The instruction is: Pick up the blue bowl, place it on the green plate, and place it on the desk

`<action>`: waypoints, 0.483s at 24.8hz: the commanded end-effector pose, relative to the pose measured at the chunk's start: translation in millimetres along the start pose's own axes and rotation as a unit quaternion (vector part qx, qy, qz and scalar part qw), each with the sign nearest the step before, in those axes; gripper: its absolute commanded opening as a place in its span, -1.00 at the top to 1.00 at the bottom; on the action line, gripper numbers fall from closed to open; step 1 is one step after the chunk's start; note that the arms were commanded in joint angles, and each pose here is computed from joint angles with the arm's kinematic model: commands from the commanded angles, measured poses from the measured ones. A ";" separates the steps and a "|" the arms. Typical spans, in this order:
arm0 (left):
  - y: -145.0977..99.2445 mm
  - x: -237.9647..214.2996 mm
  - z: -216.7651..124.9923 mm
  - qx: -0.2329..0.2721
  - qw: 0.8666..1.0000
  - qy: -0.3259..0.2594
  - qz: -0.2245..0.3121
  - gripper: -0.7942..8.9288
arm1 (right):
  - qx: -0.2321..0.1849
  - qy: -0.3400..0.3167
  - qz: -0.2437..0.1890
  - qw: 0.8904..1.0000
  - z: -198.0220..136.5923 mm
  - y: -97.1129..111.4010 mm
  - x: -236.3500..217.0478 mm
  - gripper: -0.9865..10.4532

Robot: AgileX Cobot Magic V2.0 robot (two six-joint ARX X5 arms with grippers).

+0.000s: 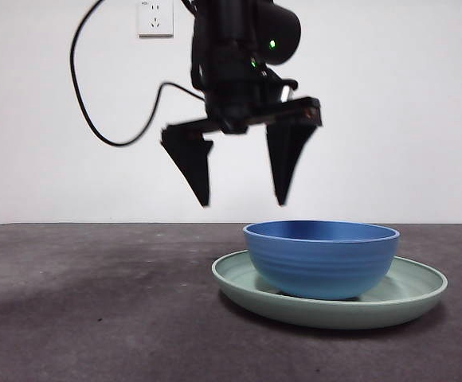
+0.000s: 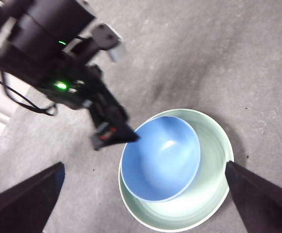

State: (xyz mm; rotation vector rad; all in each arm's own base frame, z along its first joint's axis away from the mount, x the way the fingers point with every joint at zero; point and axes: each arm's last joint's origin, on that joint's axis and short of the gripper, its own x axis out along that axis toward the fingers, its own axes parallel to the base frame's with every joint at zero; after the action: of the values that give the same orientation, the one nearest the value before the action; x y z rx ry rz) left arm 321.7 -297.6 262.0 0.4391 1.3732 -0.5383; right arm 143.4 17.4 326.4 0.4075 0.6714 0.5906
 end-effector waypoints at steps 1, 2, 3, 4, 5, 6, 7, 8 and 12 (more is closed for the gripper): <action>4.4 -43.5 -12.7 0.018 0.999 -0.025 0.024 -0.32 | -0.010 -0.004 0.004 1.000 3.6 2.3 -1.0 -0.24; 7.9 -58.2 -19.3 0.015 0.999 -0.034 0.036 -0.32 | -0.011 -0.004 0.004 1.000 3.6 2.3 -1.0 -0.24; 13.1 -75.4 -26.6 0.009 0.998 -0.050 0.041 -0.32 | -0.012 -0.004 0.004 1.000 3.6 2.3 -1.0 -0.24; 17.0 -92.5 -34.6 0.003 0.997 -0.067 0.041 -0.32 | -0.012 -0.004 0.004 1.000 3.6 2.3 -1.0 -0.24; 22.0 -111.2 -43.5 -0.004 0.995 -0.090 0.040 -0.32 | -0.011 -0.004 0.004 1.000 3.6 2.3 -1.0 -0.24; 26.1 -130.5 -54.5 -0.010 0.993 -0.113 0.039 -0.32 | -0.011 -0.004 0.004 1.000 3.6 2.3 -1.0 -0.24; 29.7 -150.9 -67.1 -0.015 0.989 -0.139 0.039 -0.32 | -0.011 -0.004 0.004 1.000 3.6 2.3 -1.0 -0.24; 31.7 -166.2 -78.3 -0.017 0.986 -0.159 0.038 -0.32 | -0.011 -0.004 0.004 1.000 3.6 2.3 -1.0 -0.24; 36.7 -214.6 -136.4 -0.011 0.974 -0.222 0.039 -0.32 | -0.011 -0.004 0.004 1.000 3.6 2.3 -1.0 -0.24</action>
State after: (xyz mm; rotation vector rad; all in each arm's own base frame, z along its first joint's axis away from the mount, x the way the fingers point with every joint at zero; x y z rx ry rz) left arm 213.1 -166.5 454.2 0.2926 0.9037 -0.5167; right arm 143.4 17.4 326.4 0.4072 0.6712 0.5907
